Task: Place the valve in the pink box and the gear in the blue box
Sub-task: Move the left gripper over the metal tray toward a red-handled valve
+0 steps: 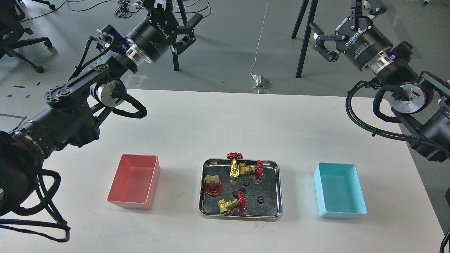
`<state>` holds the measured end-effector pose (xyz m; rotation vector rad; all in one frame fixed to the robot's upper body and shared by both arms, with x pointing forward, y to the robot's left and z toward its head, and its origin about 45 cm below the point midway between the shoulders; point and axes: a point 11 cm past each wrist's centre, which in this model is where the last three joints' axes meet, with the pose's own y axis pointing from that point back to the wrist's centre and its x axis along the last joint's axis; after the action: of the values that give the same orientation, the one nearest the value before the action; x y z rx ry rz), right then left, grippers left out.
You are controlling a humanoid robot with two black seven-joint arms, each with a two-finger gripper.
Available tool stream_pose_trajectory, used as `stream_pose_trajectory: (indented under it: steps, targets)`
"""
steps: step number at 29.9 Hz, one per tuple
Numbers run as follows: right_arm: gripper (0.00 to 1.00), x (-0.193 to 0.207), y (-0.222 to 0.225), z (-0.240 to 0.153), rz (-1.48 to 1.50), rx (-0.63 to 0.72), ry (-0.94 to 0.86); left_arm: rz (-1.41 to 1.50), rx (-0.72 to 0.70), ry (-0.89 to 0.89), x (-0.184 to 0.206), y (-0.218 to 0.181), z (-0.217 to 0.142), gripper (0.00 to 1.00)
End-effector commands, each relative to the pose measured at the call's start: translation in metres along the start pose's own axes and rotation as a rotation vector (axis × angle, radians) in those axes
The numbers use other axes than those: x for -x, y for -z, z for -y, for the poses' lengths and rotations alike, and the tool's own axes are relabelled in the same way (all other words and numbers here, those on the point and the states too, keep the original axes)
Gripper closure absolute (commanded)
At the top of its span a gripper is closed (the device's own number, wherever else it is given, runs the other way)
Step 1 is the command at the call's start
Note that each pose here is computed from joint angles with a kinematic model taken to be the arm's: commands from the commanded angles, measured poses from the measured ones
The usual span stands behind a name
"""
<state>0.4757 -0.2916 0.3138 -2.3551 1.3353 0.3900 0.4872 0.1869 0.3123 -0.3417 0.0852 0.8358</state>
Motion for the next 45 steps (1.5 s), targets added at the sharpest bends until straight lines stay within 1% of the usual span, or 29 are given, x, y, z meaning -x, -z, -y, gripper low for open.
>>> stream_pose_trajectory:
  steps: [1, 4, 5, 7, 9, 10, 12, 15, 17, 18, 19, 22, 26, 28, 30, 32, 34, 35, 37, 39, 41, 43, 45]
  targets:
    - [0.0, -0.017, 0.005, -0.016, 0.045, -0.057, -0.053, -0.002, 0.002, -0.003, -0.001, -0.001, 0.0, 0.0]
    - [0.0, -0.019, 0.014, -0.016, 0.072, -0.093, -0.062, -0.005, 0.032, -0.029, -0.01, -0.012, -0.002, 0.0]
    - [0.0, -0.018, 0.019, -0.014, 0.082, -0.104, -0.06, -0.023, 0.075, -0.068, -0.021, -0.024, -0.006, 0.0]
    - [0.0, -0.015, 0.025, -0.01, 0.088, -0.119, -0.053, -0.09, 0.151, -0.115, -0.028, -0.033, -0.009, 0.0]
    - [0.0, -0.008, 0.045, -0.001, 0.062, -0.145, -0.029, -0.172, 0.19, -0.152, -0.03, -0.02, -0.019, 0.0]
    - [0.0, -0.005, 0.055, 0.003, 0.051, -0.16, -0.02, -0.203, 0.206, -0.141, -0.022, -0.016, -0.015, 0.0]
    - [0.0, -0.002, 0.068, 0.009, 0.036, -0.179, -0.01, -0.252, 0.261, -0.102, -0.006, -0.025, -0.004, 0.0]
    - [0.0, 0.0, 0.073, 0.011, 0.029, -0.185, -0.005, -0.267, 0.316, 0.0, 0.022, -0.048, 0.008, 0.0]
    - [0.0, 0.0, 0.071, 0.011, 0.025, -0.175, -0.007, -0.159, 0.314, 0.104, 0.039, -0.077, 0.01, 0.0]
    - [0.0, -0.002, 0.073, 0.009, 0.02, -0.174, -0.009, -0.065, 0.28, 0.161, 0.046, -0.088, 0.008, 0.01]
    - [0.0, -0.003, 0.071, 0.007, 0.015, -0.167, -0.015, 0.043, 0.21, 0.24, 0.06, -0.092, 0.008, 0.01]
    - [0.0, -0.001, 0.072, 0.0, 0.007, -0.159, 0.002, 0.348, -0.045, 0.474, 0.099, -0.086, 0.011, 0.01]
    - [0.0, 0.018, 0.063, 0.005, 0.029, -0.145, 0.061, 0.831, -0.356, 0.677, 0.121, -0.051, -0.008, 0.02]
    - [0.0, 0.023, 0.052, 0.011, 0.05, -0.138, 0.07, 1.05, -0.457, 0.785, 0.123, -0.033, -0.026, 0.03]
    - [0.0, 0.025, 0.045, 0.015, 0.069, -0.137, 0.07, 1.231, -0.542, 0.905, 0.119, -0.005, -0.05, 0.06]
    - [0.0, 0.025, 0.043, 0.016, 0.076, -0.139, 0.068, 1.424, -0.582, 1.044, 0.108, 0.028, -0.071, 0.07]
    - [0.0, 0.024, 0.045, 0.015, 0.077, -0.145, 0.065, 1.581, -0.569, 1.137, 0.091, 0.049, -0.089, 0.09]
    - [0.0, 0.023, 0.046, 0.015, 0.079, -0.147, 0.062, 1.625, -0.564, 1.171, 0.084, 0.056, -0.098, 0.1]
    - [0.0, 0.012, 0.048, 0.016, 0.063, -0.148, -0.007, 1.642, -0.579, 1.239, 0.073, 0.077, -0.125, 0.1]
    - [0.0, 0.0, 0.056, 0.021, 0.033, -0.155, -0.104, 1.618, -0.585, 1.261, 0.069, 0.097, -0.141, 0.1]
    - [0.0, 0.003, 0.061, 0.034, 0.025, -0.167, -0.145, 1.621, -0.601, 1.255, 0.059, 0.11, -0.148, 0.1]
    - [0.0, 0.01, 0.058, 0.042, 0.037, -0.17, -0.143, 1.63, -0.615, 1.259, 0.05, 0.121, -0.155, 0.1]
    - [0.0, 0.013, 0.057, 0.044, 0.041, -0.17, -0.137, 1.616, -0.604, 1.267, 0.051, 0.129, -0.161, 0.1]
